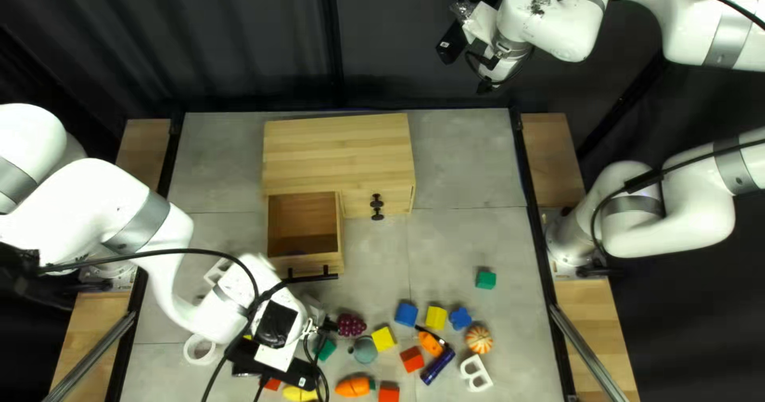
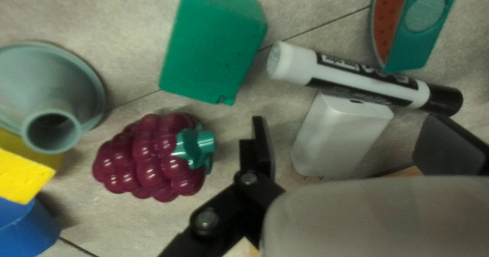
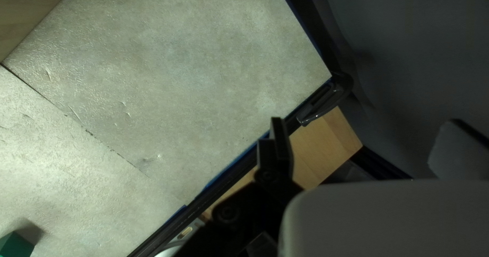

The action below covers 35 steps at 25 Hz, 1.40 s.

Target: Open drawers and place objects into drawer and close

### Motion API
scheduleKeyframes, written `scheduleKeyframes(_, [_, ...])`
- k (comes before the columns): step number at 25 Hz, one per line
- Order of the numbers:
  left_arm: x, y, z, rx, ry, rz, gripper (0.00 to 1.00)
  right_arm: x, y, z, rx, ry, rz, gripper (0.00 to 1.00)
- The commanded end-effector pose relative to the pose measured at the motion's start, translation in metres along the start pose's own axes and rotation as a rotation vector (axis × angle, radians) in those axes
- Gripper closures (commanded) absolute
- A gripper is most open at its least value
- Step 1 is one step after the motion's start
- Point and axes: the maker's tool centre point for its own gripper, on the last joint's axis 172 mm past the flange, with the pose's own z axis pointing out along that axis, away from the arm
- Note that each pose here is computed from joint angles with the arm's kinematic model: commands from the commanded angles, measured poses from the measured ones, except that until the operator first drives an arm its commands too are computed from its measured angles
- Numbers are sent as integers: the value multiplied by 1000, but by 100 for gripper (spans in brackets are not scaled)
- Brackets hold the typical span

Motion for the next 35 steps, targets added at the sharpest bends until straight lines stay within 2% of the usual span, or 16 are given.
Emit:
scheduleKeyframes(1, [-4, 1, 1, 6, -17, -9, 26, 0, 0, 0, 0, 0, 0, 0])
scheduleKeyframes(2, [-5, 2, 2, 13, -22, -9, 36, 0, 0, 0, 0, 0, 0, 0])
scheduleKeyframes(5, [-6, 4, 5, 34, -33, -8, 44, 0, 0, 0, 0, 0, 0, 0])
scheduleKeyframes(6, [-6, 4, 5, 40, -35, -7, 52, 0, 0, 0, 0, 0, 0, 0])
scheduleKeyframes(7, [-7, 6, 6, 50, -40, -7, 82, 0, 0, 0, 0, 0, 0, 0])
scheduleKeyframes(8, [-8, 7, 7, 56, -43, -6, 88, 0, 0, 0, 0, 0, 0, 0])
scheduleKeyframes(9, [-8, 7, 7, 62, -46, -6, 100, 0, 0, 0, 0, 0, 0, 0])
scheduleKeyframes(17, [-6, 9, -11, 87, -68, 0, 100, 0, 0, 0, 0, 0, 0, 0])
scheduleKeyframes(24, [-5, 7, -77, 89, -83, -45, 100, 0, 0, 0, 0, 0, 0, 0])
scheduleKeyframes(32, [-12, -9, -153, 85, -7, -243, 100, 0, 0, 0, 0, 0, 0, 0])
scheduleKeyframes(34, [-22, -6, -161, 75, 7, -283, 100, 0, 0, 0, 0, 0, 0, 0])
scheduleKeyframes(35, [-37, -1, -163, 69, 14, -321, 100, 0, 0, 0, 0, 0, 0, 0])
